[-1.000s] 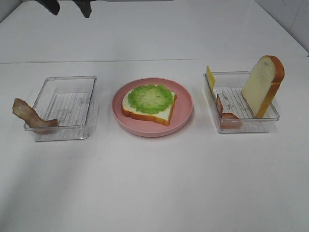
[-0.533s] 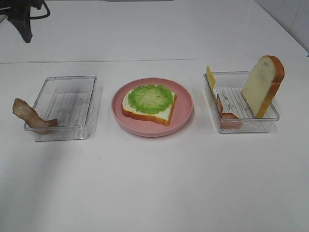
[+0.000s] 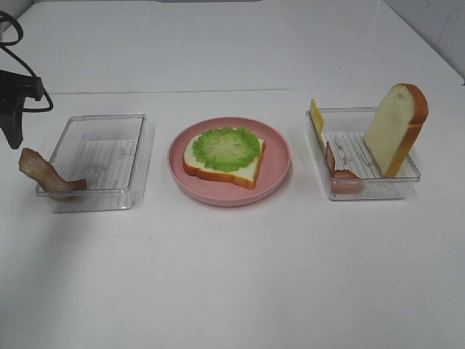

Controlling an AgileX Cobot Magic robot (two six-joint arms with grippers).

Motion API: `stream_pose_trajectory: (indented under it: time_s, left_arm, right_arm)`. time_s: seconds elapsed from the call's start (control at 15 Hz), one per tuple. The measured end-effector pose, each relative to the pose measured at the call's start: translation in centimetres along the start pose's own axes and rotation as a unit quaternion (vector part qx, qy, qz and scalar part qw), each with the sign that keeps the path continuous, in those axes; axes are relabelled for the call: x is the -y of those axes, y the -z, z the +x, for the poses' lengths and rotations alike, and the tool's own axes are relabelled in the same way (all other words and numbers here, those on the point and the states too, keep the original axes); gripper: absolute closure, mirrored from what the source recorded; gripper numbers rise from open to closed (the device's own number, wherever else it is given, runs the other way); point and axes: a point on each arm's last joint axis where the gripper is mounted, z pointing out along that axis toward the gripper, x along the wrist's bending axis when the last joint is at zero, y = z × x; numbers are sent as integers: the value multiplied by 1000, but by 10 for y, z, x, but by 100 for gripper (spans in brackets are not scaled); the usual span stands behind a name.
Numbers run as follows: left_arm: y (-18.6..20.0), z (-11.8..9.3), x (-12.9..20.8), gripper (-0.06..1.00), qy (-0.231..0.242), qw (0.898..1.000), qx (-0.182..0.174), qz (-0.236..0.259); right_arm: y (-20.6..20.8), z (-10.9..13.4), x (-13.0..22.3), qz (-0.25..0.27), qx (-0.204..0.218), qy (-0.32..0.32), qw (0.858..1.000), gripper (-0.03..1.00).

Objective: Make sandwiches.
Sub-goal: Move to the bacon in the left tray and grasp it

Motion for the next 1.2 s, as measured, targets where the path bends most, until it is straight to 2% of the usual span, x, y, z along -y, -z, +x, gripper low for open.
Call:
stream_pose_trajectory:
  time_s: [0.33, 0.53, 0.8, 0.93, 1.07, 1.2]
  left_arm:
    - [-32, -7, -13, 28, 2, 1000, 10, 4]
    - [-61, -15, -23, 37, 11, 1000, 29, -1]
    - [-81, -17, -25, 40, 10, 999, 26, 14]
    - [-82, -18, -26, 48, 12, 999, 30, 9]
    - [-82, -17, -27, 66, 11, 1000, 28, 7]
    - [-82, -17, -27, 79, 11, 1000, 29, 6]
  right_arm:
    - [0, 0, 0, 0, 0, 0, 1000, 20]
    - [0, 0, 0, 0, 0, 0, 1000, 20]
    - [0, 0, 0, 0, 0, 0, 1000, 20]
    - [0, 0, 0, 0, 0, 0, 1000, 20]
    - [0, 0, 0, 0, 0, 0, 1000, 20]
    - [0, 0, 0, 0, 0, 0, 1000, 20]
